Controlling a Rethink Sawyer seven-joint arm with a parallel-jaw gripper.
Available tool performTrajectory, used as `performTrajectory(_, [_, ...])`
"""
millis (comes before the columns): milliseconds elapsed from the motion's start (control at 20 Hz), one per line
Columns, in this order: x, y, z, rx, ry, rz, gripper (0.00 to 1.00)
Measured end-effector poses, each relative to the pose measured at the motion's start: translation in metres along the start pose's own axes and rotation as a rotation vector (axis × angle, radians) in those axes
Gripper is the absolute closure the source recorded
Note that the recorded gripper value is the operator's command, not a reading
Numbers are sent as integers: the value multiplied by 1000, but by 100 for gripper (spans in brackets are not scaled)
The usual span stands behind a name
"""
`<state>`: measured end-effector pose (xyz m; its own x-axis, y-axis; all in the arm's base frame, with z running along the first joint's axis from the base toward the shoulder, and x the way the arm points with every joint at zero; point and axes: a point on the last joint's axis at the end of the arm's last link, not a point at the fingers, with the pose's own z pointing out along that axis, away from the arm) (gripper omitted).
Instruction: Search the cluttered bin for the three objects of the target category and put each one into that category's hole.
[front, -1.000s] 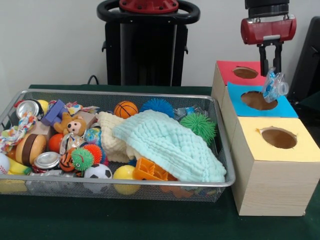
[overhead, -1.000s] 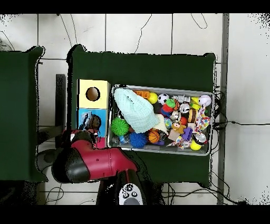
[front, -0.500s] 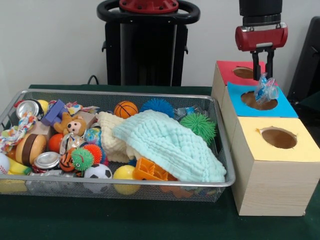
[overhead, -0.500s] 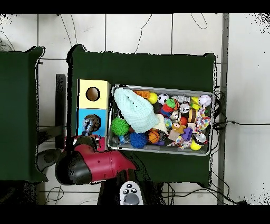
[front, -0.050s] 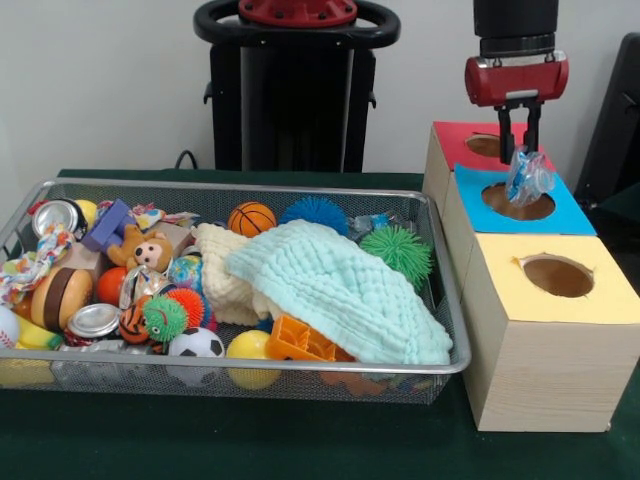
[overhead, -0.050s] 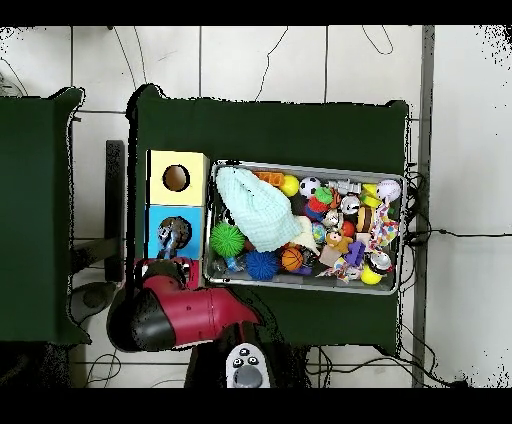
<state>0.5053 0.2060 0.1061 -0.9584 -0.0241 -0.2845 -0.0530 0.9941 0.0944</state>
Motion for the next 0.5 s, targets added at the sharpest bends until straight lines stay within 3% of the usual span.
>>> performTrajectory(500, [3,-2,2,18,-17,-5,100])
